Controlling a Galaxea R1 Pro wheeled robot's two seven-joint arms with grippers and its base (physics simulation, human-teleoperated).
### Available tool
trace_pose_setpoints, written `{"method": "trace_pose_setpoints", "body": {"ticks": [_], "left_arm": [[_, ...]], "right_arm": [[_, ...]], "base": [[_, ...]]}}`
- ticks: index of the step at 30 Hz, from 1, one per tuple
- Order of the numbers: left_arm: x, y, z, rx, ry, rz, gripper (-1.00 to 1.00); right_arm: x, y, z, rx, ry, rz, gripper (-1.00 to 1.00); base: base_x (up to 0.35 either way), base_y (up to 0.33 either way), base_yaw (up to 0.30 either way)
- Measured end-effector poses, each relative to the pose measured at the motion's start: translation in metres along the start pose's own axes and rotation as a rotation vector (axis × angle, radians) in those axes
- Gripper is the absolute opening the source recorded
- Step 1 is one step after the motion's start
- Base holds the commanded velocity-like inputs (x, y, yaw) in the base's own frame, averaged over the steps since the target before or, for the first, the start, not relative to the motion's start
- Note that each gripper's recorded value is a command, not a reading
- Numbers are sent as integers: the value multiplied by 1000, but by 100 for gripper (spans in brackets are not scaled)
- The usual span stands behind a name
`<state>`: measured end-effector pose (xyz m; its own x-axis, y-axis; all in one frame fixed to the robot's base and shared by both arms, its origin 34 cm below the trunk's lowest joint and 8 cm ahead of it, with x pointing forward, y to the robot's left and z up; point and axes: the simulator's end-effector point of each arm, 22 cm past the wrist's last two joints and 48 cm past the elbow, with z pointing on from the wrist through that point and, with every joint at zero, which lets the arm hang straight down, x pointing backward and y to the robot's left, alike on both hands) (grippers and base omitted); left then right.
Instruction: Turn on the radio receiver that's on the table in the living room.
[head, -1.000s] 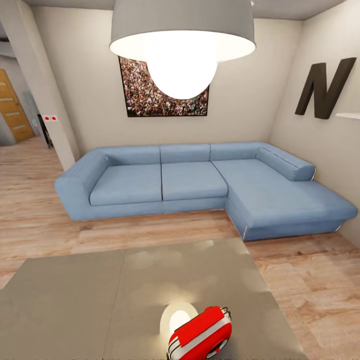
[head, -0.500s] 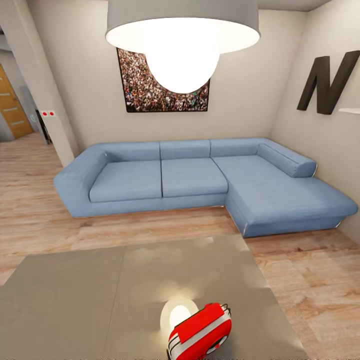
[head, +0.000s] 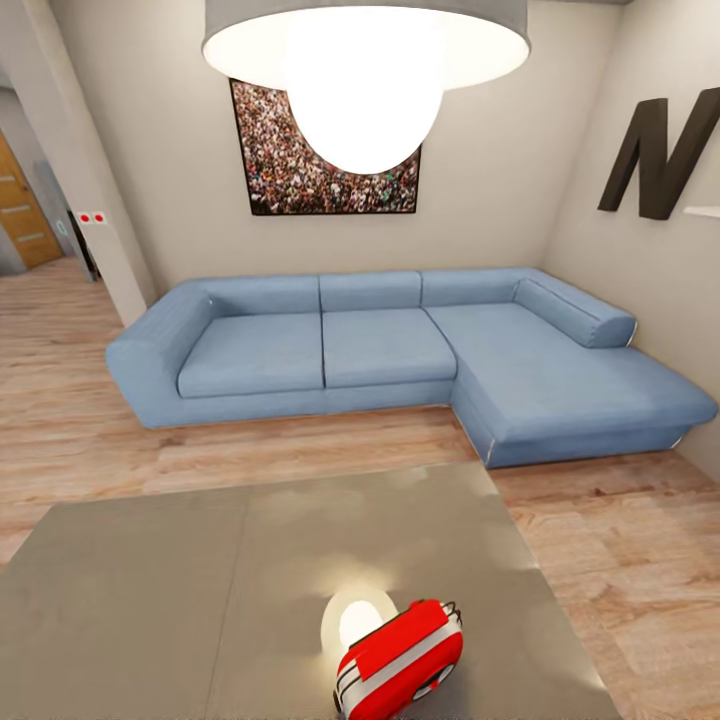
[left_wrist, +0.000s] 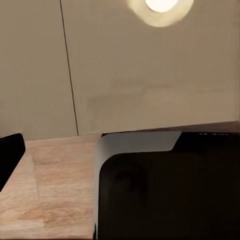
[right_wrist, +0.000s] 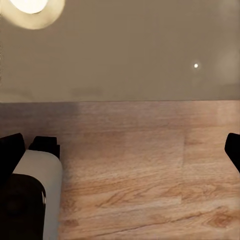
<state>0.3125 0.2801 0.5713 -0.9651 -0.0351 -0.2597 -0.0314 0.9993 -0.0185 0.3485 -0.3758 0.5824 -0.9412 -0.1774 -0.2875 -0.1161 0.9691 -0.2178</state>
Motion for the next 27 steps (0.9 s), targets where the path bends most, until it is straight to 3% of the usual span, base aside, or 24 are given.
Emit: {"method": "trace_pose_setpoints", "body": {"ticks": [27], "left_arm": [[18, -1, 3, 1, 42, 4, 100]], "right_arm": [[17, 7, 3, -16, 41, -8, 100]], "base": [[0, 0, 0]]}}
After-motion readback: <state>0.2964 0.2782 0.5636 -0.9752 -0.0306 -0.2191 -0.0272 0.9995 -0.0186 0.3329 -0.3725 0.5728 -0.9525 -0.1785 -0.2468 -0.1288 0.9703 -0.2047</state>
